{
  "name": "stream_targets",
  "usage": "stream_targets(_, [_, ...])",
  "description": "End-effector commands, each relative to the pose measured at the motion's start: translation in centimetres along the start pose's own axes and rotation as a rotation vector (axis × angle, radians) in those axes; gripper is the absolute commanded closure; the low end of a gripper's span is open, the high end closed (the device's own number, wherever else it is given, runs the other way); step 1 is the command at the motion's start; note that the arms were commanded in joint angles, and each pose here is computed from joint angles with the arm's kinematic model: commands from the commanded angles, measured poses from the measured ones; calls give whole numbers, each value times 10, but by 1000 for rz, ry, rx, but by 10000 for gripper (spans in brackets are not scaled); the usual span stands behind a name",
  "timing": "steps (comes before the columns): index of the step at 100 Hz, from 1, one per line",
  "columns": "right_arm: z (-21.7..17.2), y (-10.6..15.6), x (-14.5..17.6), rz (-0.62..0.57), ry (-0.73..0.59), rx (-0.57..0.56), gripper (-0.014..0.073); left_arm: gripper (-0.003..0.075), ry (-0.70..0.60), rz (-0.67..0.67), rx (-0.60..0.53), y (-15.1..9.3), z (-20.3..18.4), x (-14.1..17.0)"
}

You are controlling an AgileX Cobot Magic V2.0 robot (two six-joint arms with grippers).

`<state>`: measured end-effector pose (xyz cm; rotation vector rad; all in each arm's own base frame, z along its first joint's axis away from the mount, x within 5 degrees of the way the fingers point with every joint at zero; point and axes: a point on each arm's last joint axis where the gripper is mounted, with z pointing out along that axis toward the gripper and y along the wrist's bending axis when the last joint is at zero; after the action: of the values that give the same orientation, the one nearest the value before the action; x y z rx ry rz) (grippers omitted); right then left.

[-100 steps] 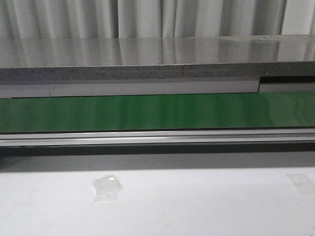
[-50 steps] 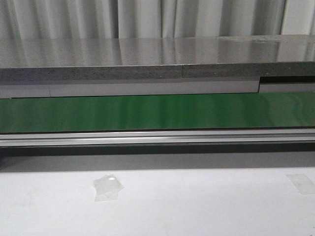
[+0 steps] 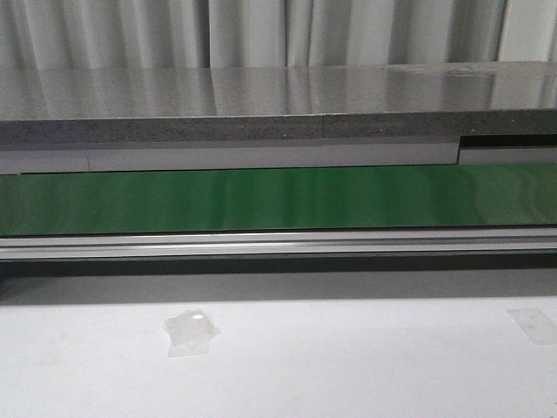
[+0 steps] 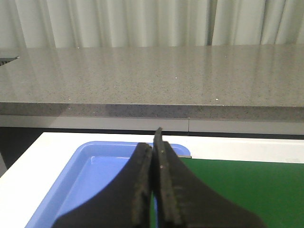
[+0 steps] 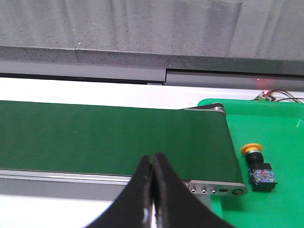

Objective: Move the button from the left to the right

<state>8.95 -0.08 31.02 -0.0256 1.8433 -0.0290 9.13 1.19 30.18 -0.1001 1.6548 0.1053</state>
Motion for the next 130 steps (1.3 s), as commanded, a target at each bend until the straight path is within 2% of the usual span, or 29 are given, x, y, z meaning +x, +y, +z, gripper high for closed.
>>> stream_targets(1, [-3, -2, -13, -3, -83, 16, 660, 740, -105, -10, 0, 0, -1, -16])
stream_targets(42, [-3, -2, -14, -2, -93, 20, 660, 740, -105, -10, 0, 0, -1, -16])
stream_targets(61, [-5, 5, -9, -57, -157, -43, 660, 740, -105, -10, 0, 0, -1, -16])
stream_targets(75, [-6, 8, 7, -57, -223, -75, 660, 740, -105, -10, 0, 0, -1, -16])
stream_targets(99, [-5, 8, 55, 72, -319, -85, 660, 740, -105, -10, 0, 0, -1, -16])
stream_targets(130, [-3, 9, 104, 89, -368, -87, 660, 740, -105, -10, 0, 0, -1, -16])
